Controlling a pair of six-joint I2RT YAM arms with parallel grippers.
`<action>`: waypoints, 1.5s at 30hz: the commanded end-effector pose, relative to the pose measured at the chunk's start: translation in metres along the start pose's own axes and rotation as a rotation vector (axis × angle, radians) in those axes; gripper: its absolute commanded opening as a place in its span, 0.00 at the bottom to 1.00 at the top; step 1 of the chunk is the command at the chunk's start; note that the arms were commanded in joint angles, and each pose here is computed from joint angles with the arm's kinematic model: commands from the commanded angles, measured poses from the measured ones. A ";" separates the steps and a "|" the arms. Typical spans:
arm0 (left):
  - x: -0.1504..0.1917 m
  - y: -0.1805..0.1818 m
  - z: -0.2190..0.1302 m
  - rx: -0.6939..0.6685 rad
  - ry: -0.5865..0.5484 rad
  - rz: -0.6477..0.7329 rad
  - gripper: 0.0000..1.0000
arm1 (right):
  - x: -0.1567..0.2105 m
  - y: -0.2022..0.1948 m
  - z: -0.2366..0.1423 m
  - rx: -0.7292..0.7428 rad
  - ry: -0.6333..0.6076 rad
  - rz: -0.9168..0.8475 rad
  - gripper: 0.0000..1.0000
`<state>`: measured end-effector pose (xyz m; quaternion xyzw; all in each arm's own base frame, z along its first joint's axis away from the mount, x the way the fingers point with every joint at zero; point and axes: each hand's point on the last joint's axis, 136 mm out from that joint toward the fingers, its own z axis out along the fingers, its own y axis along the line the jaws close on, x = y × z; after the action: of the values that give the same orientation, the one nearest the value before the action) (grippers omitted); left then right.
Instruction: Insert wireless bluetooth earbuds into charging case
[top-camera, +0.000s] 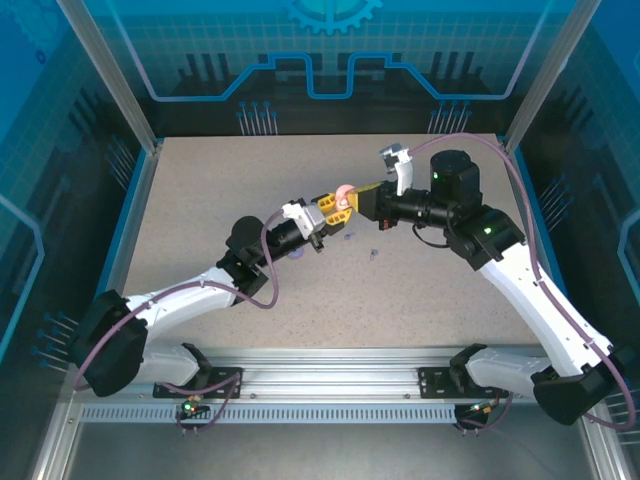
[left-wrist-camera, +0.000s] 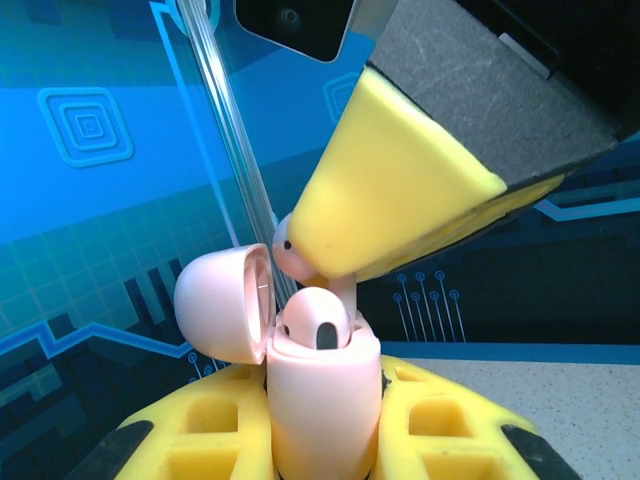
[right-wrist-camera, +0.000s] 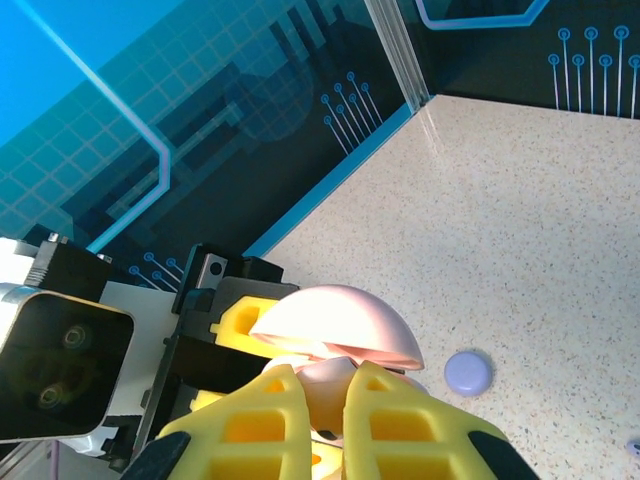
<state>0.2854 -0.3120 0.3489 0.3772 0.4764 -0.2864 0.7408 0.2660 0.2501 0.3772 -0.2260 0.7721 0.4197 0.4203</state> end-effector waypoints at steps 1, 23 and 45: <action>-0.025 0.003 0.004 -0.005 -0.076 0.047 0.00 | 0.009 -0.011 -0.001 0.031 0.023 0.013 0.09; -0.027 0.006 0.002 -0.021 -0.075 0.030 0.00 | 0.027 -0.017 0.013 0.018 0.109 0.040 0.19; -0.013 0.004 -0.002 -0.029 -0.054 -0.018 0.00 | -0.020 -0.006 -0.024 0.052 -0.058 0.112 0.66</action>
<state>0.2887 -0.3102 0.3487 0.3678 0.4820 -0.2860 0.7420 0.2752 0.2381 0.3716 -0.1703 0.7945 0.4252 0.3988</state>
